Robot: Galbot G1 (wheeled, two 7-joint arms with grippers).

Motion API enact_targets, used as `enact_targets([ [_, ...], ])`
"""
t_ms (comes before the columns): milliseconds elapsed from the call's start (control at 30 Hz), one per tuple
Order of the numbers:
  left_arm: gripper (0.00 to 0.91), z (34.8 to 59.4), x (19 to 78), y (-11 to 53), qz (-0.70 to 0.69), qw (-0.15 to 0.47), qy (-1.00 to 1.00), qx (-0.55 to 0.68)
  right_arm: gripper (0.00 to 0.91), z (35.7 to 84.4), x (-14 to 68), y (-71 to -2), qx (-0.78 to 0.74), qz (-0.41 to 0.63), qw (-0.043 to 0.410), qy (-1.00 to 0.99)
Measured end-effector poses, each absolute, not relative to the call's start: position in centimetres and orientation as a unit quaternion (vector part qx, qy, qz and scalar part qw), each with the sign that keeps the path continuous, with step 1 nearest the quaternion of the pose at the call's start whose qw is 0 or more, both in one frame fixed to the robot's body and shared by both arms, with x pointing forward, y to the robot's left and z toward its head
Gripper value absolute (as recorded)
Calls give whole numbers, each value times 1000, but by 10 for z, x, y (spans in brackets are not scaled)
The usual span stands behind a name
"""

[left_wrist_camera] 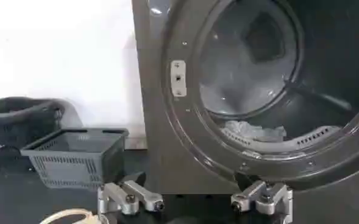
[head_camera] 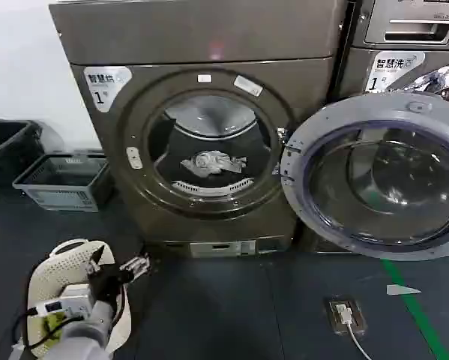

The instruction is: Grasp the clothes from the dryer.

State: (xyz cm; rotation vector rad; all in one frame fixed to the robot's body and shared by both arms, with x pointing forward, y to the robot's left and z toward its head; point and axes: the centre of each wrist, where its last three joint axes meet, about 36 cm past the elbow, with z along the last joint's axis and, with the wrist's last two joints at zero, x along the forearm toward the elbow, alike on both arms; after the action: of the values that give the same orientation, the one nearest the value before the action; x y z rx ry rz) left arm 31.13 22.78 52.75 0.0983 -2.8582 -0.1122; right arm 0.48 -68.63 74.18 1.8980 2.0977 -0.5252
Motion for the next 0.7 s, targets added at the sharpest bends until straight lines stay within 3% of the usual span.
enact_targets([
  [700,907,532,306,226,-40,135,-990,31,907,732,5,-694,663,-189,151,709],
])
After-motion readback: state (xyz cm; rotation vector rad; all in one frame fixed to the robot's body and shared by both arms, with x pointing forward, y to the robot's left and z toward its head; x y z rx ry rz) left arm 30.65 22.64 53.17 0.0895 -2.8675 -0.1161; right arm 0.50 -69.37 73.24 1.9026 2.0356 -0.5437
